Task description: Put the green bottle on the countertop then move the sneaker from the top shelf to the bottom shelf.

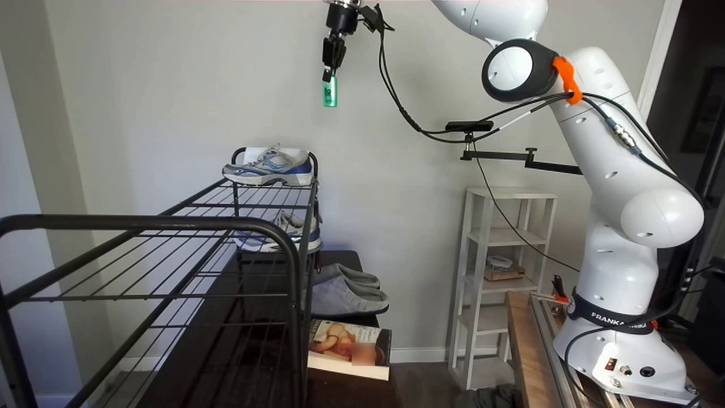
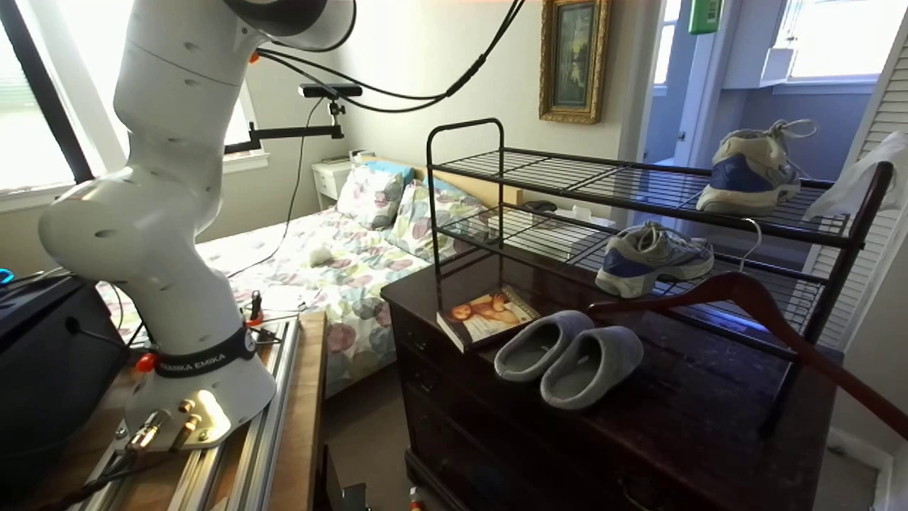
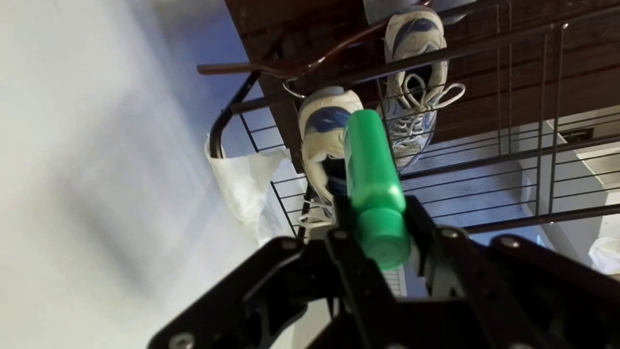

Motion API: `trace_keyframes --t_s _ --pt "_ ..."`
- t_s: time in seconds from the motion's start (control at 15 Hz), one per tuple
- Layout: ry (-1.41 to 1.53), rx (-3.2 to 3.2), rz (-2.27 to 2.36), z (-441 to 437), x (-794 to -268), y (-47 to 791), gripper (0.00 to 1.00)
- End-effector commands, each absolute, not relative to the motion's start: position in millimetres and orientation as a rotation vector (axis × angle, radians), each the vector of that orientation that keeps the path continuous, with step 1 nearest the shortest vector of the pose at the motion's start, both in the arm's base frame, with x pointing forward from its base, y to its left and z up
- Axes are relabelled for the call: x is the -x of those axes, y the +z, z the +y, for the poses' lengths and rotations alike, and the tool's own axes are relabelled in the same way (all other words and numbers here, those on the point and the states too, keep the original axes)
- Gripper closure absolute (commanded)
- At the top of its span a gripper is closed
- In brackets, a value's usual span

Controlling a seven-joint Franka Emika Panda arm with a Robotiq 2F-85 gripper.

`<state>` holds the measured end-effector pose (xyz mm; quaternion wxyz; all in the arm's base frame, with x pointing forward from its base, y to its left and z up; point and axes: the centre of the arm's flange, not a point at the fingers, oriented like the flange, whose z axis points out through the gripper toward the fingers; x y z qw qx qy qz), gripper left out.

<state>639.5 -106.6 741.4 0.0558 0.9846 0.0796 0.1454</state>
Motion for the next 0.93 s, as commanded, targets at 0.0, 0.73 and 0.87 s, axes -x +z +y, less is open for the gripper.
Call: trace_keyframes --t_s 0.0,0.73,0.87 --pt "0.356 -3.052 -0.015 -125 -575 699 0.93" --pt "0.054 -3.078 -0.363 -188 -609 686 0.71" --pt "0.058 -3.079 -0.353 -184 -610 687 0.71"
